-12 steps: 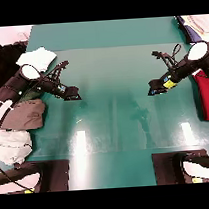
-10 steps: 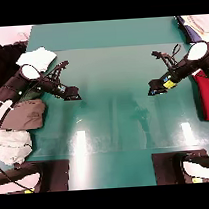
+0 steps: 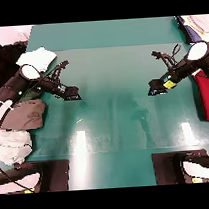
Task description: Fold the shirts.
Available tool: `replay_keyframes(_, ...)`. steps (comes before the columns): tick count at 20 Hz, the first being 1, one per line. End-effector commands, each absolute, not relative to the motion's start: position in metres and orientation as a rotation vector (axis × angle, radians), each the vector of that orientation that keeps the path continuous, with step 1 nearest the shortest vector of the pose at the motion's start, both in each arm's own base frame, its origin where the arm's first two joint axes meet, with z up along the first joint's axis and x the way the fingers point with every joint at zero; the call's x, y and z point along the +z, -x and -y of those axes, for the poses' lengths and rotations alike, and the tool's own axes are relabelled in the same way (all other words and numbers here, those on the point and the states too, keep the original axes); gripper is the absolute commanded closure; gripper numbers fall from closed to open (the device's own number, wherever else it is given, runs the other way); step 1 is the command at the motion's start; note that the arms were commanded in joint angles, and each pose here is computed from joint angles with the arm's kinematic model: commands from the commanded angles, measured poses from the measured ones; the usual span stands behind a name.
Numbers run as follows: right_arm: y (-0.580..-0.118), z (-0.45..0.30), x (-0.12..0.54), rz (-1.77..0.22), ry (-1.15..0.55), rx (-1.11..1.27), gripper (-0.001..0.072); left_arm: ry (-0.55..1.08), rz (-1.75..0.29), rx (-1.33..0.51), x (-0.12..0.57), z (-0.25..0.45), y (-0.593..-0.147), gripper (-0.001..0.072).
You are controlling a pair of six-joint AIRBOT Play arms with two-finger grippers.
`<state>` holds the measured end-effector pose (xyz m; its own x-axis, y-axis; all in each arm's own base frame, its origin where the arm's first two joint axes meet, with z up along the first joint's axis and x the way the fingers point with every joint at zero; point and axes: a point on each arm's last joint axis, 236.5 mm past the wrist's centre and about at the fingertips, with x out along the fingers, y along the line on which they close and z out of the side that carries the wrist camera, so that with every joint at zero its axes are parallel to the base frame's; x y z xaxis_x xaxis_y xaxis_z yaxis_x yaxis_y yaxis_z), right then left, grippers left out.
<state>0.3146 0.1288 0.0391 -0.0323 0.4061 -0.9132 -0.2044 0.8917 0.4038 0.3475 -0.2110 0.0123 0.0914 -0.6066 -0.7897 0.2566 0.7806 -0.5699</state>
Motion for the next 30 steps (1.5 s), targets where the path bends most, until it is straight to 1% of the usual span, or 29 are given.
replay_keyframes(1, -0.314, -0.129, 0.039, -1.528, -0.165, 0.494, 0.0692, 0.377, -1.292, -0.656, 0.02, 0.218, -0.357, 0.0683)
replay_keyframes(4, -0.315, -0.129, 0.039, -1.527, -0.165, 0.493, 0.0693, 0.429, -1.259, -0.663, 0.028, 0.225, -0.364, 0.0683)
replay_keyframes(5, -0.314, -0.129, 0.039, -1.528, -0.165, 0.494, 0.0693, 0.429, -1.217, -0.645, 0.029, 0.224, -0.374, 0.0681)
replay_keyframes(6, -0.314, -0.129, 0.039, -1.529, -0.165, 0.494, 0.0692, 0.402, -1.171, -0.635, 0.031, 0.219, -0.385, 0.0559)
replay_keyframes(7, -0.314, -0.129, 0.039, -1.528, -0.165, 0.494, 0.0693, 0.35, -1.106, -0.62, 0.037, 0.21, -0.401, 0.0138)
replay_keyframes(8, -0.315, -0.129, 0.039, -1.527, -0.165, 0.493, 0.0692, 0.319, -1.021, -0.564, 0.048, 0.196, -0.425, -0.0005)
replay_keyframes(11, -0.313, -0.129, 0.039, -1.534, -0.164, 0.495, 0.0692, 0.133, -0.753, -0.358, 0.094, 0.124, -0.498, -0.0009)
replay_keyframes(12, -0.312, -0.129, 0.039, -1.537, -0.164, 0.496, 0.0692, 0.099, -0.706, -0.282, 0.107, 0.095, -0.517, -0.0008)
replay_keyframes(14, -0.31, -0.13, 0.04, -1.545, -0.167, 0.503, 0.0692, 0.102, -0.673, -0.157, 0.116, 0.041, -0.546, -0.0009)
replay_keyframes(18, -0.31, -0.13, 0.04, -1.55, -0.188, 0.483, 0.0693, 0.114, -0.69, -0.051, 0.087, -0.024, -0.593, -0.0009)
replay_keyframes(22, -0.31, -0.13, 0.04, -1.55, -0.188, 0.482, 0.0693, 0.001, -0.771, 0.008, 0.028, -0.058, -0.618, -0.0008)
replay_keyframes(25, -0.31, -0.13, 0.039, -1.551, -0.189, 0.482, 0.0693, -0.015, -0.818, 0.014, -0.007, -0.062, -0.624, -0.0008)
replay_keyframes(28, -0.314, -0.13, 0.039, -1.537, -0.19, 0.478, 0.0693, -0.015, -0.846, 0.014, -0.027, -0.063, -0.625, -0.0003)
replay_keyframes(29, -0.315, -0.13, 0.039, -1.532, -0.191, 0.477, 0.0693, -0.015, -0.844, 0.014, -0.028, -0.063, -0.626, 0.0175)
replay_keyframes(30, -0.315, -0.13, 0.039, -1.532, -0.191, 0.477, 0.0693, -0.01, -0.84, 0.012, -0.025, -0.062, -0.627, 0.0424)
